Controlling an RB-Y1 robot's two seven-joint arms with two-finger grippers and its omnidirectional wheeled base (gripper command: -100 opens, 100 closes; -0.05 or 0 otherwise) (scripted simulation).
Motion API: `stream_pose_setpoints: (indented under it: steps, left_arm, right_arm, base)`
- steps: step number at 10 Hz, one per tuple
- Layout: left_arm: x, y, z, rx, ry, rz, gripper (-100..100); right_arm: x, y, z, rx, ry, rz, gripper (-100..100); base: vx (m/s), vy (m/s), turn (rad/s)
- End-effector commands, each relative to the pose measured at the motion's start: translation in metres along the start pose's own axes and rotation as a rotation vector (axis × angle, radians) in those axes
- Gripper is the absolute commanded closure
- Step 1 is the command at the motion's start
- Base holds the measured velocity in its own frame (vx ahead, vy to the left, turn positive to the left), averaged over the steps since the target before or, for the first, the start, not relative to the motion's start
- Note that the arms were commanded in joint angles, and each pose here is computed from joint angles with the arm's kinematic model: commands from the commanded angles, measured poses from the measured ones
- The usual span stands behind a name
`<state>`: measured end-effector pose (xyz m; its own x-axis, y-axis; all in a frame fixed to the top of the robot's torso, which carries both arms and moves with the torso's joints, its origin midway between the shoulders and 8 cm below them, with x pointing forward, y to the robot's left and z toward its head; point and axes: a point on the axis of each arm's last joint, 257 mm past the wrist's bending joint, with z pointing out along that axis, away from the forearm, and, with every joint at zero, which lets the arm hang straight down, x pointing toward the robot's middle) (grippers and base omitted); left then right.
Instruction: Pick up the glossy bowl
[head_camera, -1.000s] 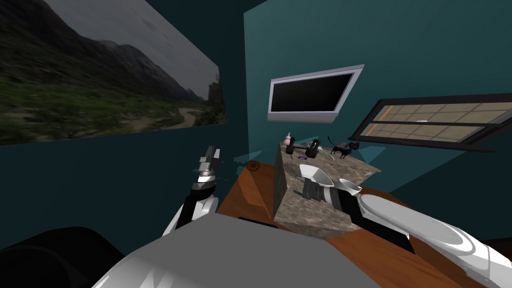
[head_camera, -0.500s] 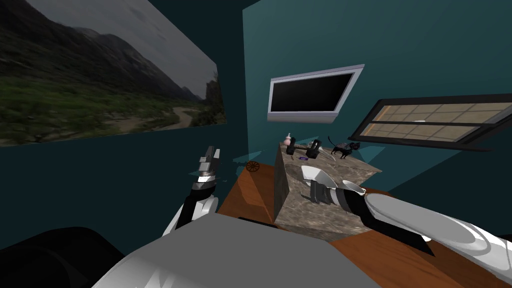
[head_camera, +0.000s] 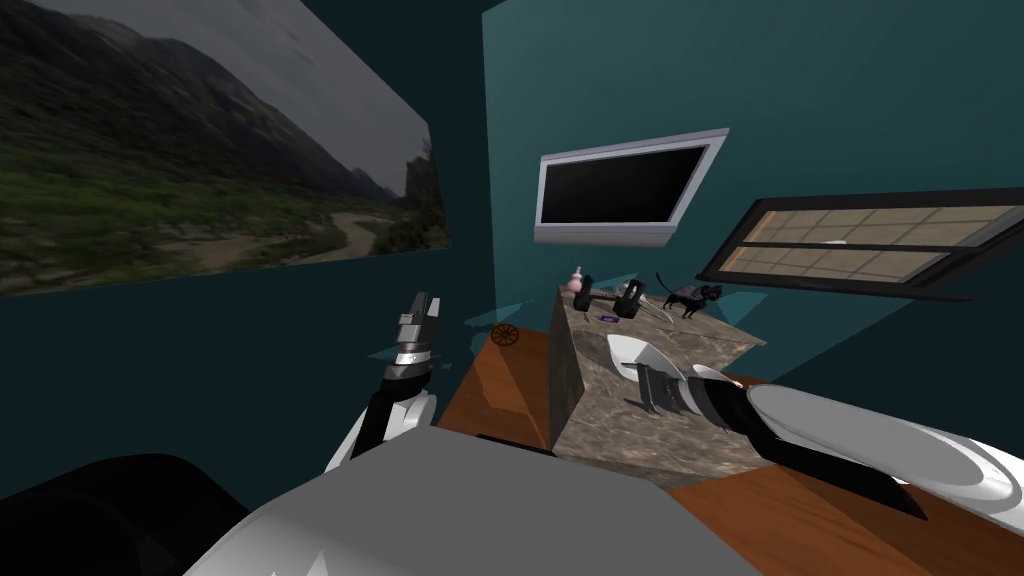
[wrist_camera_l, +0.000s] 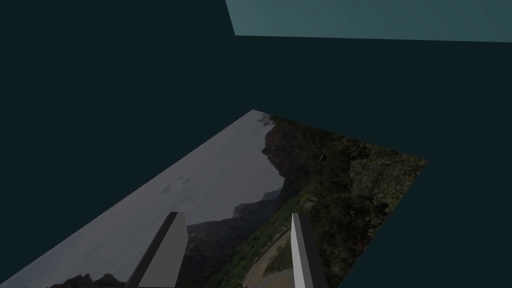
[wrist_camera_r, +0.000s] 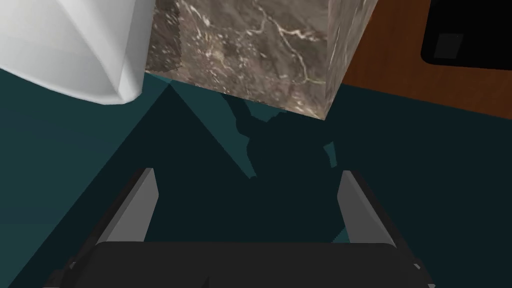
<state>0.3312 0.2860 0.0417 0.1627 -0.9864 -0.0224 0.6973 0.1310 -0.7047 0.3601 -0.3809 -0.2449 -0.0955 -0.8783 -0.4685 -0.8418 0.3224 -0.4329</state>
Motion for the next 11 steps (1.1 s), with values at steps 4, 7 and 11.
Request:
stream_pose_setpoints:
  steps: [4,7,11]
  left_arm:
    - [0.000,0.000,0.000,0.000,0.000,0.000,0]
    - [0.000,0.000,0.000,0.000,0.000,0.000,0]
    - [0.000,0.000,0.000,0.000,0.000,0.000,0]
  right_arm:
    - [0.050,-0.013,-0.024,-0.012,0.163,-0.104,-100]
    - [0.062,-0.016,-0.031,-0.017,0.203,-0.127,-100]
    - [0.098,-0.018,-0.053,-0.040,0.310,-0.178,-100]
  base:
    - [0.061,0.023,-0.029]
    - [0.033,0.022,-0.011]
    - [0.057,0.020,-0.029]
